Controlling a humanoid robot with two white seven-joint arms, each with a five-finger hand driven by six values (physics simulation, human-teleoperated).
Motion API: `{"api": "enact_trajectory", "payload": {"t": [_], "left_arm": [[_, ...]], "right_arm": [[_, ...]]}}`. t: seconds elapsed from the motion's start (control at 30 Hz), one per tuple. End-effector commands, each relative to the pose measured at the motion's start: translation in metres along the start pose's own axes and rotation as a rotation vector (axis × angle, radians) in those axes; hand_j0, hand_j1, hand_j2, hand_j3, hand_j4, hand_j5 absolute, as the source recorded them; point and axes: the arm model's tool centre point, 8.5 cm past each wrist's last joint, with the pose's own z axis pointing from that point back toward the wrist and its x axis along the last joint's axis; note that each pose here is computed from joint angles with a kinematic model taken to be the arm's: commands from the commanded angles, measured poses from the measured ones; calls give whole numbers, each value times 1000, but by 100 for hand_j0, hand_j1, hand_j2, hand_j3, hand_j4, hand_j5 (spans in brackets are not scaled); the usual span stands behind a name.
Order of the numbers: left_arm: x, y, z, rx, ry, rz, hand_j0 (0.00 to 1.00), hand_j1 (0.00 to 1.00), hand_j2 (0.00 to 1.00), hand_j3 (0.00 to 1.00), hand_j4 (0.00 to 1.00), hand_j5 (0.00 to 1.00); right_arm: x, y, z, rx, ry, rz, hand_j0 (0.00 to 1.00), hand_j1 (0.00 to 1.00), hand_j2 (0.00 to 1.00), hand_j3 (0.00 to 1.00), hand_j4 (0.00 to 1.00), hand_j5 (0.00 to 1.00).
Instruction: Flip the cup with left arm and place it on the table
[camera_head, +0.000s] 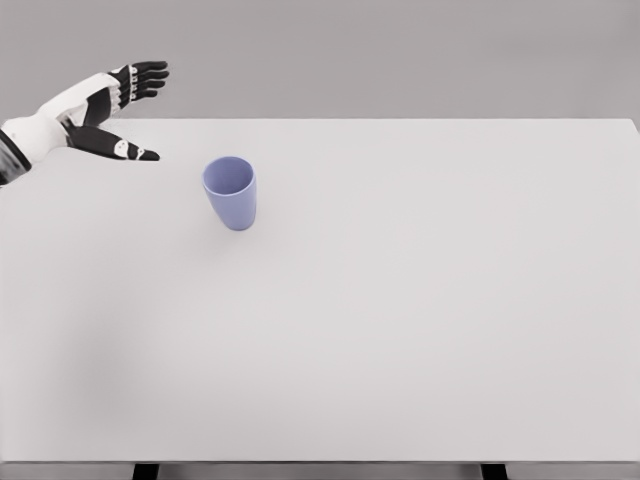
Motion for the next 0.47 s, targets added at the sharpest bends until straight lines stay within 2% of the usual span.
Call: {"api": "enact_trajectory", "payload": {"t": [0.0,0.03,0.1,0.43], "left_arm": [[0,14,35,-116,100,-351,100,100,100,100,100,100],[-1,7,35,-180,94,-460,100,100,100,100,100,100],[-8,5,37,-217,142,-516,100,100,100,100,100,100],[-10,-1,33,-230,137,-515,100,100,100,100,100,100]], "right_arm": [[0,0,0,0,0,0,100,100,100,100,100,100],[0,0,0,0,0,0,100,100,100,100,100,100],[0,0,0,0,0,0,100,100,100,100,100,100],[0,0,0,0,0,0,100,100,100,100,100,100]]}}
